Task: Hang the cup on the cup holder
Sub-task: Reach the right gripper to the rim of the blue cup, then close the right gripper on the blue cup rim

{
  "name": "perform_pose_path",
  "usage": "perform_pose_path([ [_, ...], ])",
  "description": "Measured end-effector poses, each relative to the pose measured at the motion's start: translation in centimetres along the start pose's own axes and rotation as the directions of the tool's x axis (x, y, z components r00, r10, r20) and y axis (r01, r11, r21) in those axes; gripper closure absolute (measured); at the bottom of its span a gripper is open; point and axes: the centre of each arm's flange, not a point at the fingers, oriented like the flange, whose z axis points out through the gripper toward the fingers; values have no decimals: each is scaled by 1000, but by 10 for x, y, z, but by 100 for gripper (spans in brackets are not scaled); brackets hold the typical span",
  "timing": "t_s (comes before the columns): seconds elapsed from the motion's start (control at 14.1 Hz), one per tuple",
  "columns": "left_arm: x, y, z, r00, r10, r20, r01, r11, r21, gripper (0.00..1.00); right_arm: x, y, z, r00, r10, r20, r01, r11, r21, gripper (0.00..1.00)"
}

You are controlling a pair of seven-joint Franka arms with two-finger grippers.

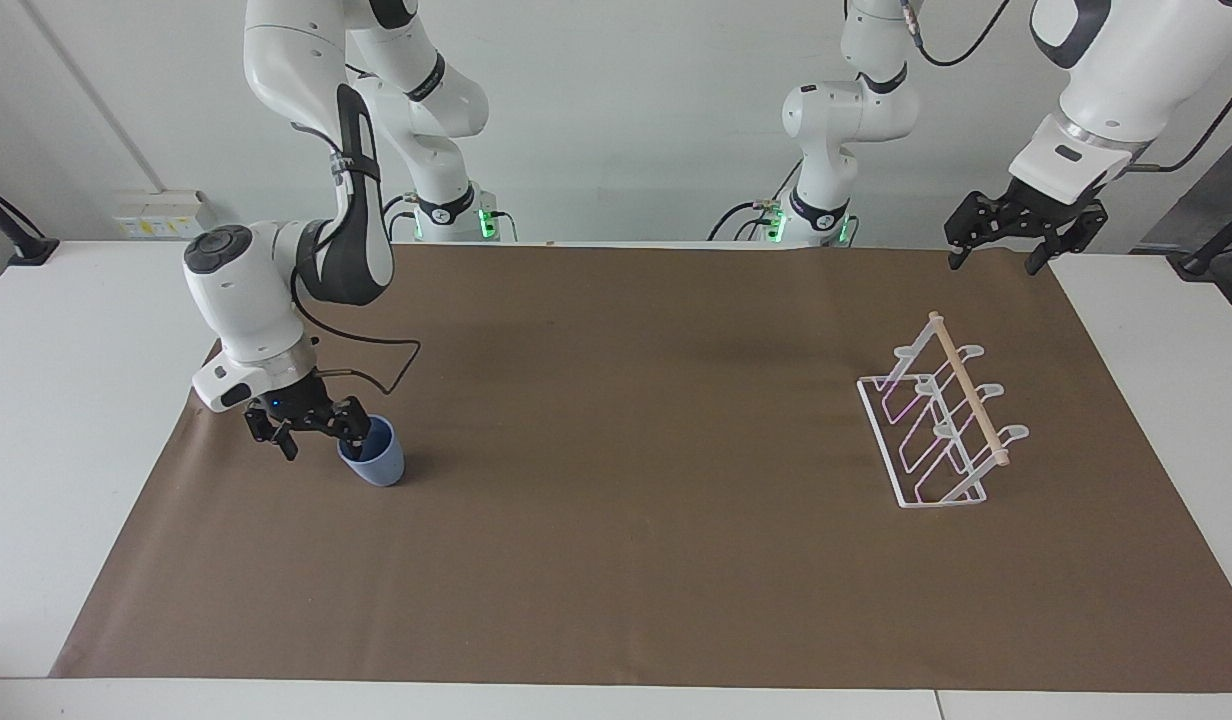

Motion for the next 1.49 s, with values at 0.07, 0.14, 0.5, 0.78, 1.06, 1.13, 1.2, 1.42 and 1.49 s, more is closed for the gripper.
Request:
perform_pose_path([
  [0.07,0,0,0,1000,0,0,0,1000,0,0,-2,0,6,1000,2,9,-3,1000,1,0],
  [0.14,0,0,0,1000,0,0,0,1000,0,0,-3,0,9,1000,3,15,-3,1000,2,0],
  [0.5,0,0,0,1000,0,0,0,1000,0,0,-3,0,9,1000,4,24,-4,1000,3,8],
  [0.78,0,0,0,1000,0,0,0,1000,0,0,-3,-1,-11,999,3,51,-3,1000,6,19],
  [1.06,0,0,0,1000,0,0,0,1000,0,0,-2,-2,-27,999,2,47,-2,1000,5,26],
  [1.13,0,0,0,1000,0,0,0,1000,0,0,-2,-2,-26,999,2,47,-2,1000,5,26],
  [1.2,0,0,0,1000,0,0,0,1000,0,0,-2,-2,-26,999,2,48,-2,1000,5,26],
  [1.42,0,0,0,1000,0,0,0,1000,0,0,-3,-2,-26,999,10,49,-10,1000,5,26],
  [1.49,0,0,0,1000,0,0,0,1000,0,0,-3,-2,-25,998,23,51,-23,1000,5,26],
])
